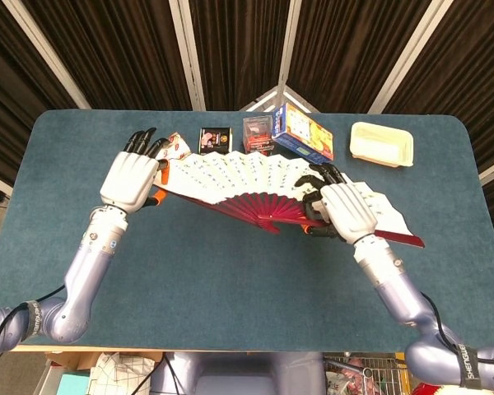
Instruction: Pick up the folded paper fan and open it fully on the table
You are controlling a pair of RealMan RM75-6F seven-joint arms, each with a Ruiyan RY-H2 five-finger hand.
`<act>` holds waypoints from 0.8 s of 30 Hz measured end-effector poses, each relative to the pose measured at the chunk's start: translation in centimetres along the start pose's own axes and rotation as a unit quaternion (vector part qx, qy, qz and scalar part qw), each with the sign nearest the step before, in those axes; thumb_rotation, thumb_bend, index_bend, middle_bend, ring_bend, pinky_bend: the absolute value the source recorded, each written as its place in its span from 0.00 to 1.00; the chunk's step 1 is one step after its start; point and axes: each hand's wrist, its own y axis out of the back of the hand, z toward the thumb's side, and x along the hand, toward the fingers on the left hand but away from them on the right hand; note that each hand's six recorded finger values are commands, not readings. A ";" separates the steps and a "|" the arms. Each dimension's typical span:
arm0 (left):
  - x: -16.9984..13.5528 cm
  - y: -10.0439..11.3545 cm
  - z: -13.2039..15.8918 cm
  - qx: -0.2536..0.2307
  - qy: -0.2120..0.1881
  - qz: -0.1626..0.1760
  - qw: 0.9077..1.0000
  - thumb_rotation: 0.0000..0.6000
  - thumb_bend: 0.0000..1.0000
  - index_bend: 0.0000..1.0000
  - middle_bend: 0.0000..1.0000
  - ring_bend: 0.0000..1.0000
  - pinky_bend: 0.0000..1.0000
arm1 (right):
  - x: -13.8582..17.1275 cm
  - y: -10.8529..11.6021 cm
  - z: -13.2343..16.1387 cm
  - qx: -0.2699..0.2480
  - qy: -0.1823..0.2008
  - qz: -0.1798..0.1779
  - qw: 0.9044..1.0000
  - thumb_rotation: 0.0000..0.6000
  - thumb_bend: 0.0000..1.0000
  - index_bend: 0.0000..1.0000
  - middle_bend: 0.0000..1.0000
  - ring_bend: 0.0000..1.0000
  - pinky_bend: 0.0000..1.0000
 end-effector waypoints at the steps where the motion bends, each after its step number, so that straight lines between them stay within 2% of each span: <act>1: -0.1 -0.1 0.0 0.001 -0.001 -0.001 1.000 1.00 0.46 0.72 0.17 0.00 0.09 | 0.1 -0.1 -0.1 0.000 -0.001 0.001 1.000 1.00 0.46 0.82 0.31 0.10 0.00; 16: -0.5 -1.7 0.6 0.006 -0.008 -0.013 1.000 1.00 0.46 0.72 0.17 0.00 0.09 | 1.3 -2.1 -2.7 0.017 -0.016 0.019 1.000 1.00 0.46 0.82 0.31 0.10 0.00; 24: -0.7 -3.6 1.2 0.003 -0.010 -0.024 1.000 1.00 0.46 0.72 0.17 0.00 0.09 | 1.9 -3.3 -4.3 0.027 -0.023 0.024 0.999 1.00 0.46 0.82 0.31 0.10 0.00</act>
